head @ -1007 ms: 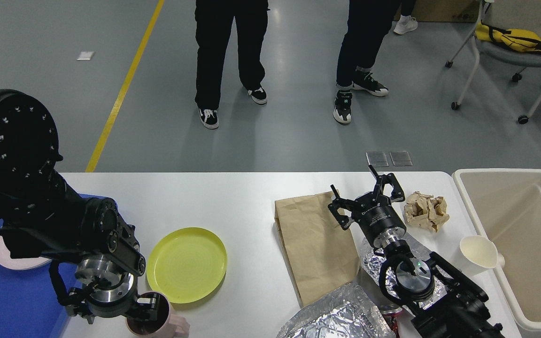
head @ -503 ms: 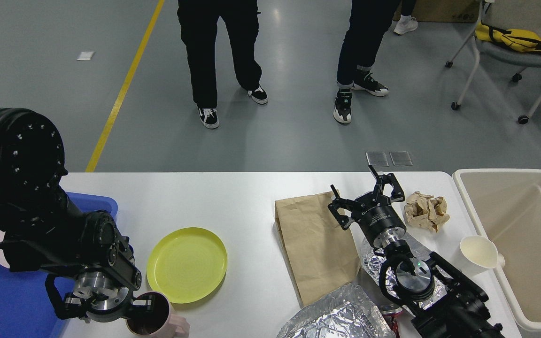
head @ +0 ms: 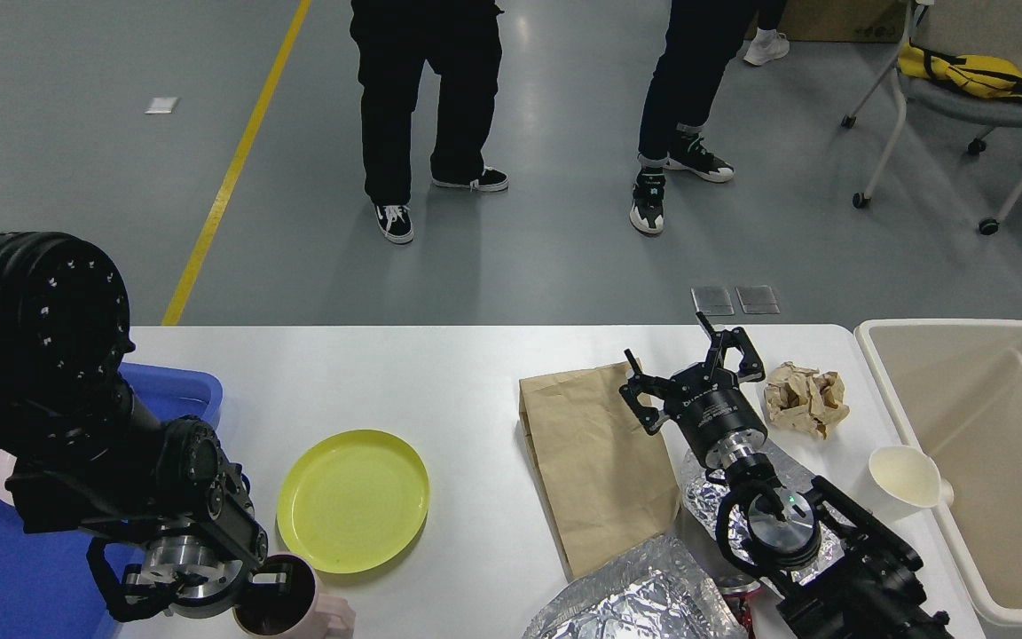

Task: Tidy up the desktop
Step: 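Grasp the pink mug with the left gripper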

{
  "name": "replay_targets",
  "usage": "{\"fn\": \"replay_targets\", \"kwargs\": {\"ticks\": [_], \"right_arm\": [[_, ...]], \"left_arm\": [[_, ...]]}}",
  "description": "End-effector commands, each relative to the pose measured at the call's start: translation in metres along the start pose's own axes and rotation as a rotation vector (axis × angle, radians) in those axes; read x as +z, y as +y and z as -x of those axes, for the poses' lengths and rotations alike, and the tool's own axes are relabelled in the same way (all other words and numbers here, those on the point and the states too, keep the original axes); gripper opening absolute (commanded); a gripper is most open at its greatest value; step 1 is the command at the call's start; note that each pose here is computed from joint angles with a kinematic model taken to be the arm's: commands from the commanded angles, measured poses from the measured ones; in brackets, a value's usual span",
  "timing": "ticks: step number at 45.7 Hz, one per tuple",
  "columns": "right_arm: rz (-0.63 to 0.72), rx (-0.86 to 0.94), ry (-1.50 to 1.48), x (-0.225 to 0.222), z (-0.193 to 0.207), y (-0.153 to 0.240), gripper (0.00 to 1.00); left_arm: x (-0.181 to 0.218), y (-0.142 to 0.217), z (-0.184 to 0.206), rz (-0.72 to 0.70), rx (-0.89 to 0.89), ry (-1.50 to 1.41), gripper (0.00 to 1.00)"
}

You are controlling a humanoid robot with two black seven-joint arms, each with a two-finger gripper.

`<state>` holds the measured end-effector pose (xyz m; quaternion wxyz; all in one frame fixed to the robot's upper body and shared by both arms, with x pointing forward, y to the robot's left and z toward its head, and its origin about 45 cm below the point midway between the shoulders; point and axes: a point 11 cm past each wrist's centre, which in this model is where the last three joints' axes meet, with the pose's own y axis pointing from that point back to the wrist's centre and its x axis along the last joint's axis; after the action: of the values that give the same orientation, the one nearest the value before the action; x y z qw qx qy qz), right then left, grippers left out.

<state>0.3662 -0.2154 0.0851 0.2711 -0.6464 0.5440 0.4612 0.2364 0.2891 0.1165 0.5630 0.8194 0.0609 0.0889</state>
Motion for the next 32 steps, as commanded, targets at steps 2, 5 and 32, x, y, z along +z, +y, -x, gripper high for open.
{"fn": "replay_targets", "kwargs": {"ticks": [2, 5, 32], "right_arm": [[0.0, 0.0, 0.0, -0.0001, -0.0001, 0.0, 1.0], [0.0, 0.0, 0.0, -0.0001, -0.0001, 0.0, 1.0], [0.0, 0.0, 0.0, -0.0001, -0.0001, 0.0, 1.0]], "left_arm": [[0.0002, -0.0022, 0.0012, -0.002, -0.003, -0.002, 0.63], [0.0016, -0.0028, 0.0029, -0.003, -0.007, -0.01, 0.54], [0.0063, -0.0034, 0.0073, 0.013, -0.019, -0.029, 0.0]]}}
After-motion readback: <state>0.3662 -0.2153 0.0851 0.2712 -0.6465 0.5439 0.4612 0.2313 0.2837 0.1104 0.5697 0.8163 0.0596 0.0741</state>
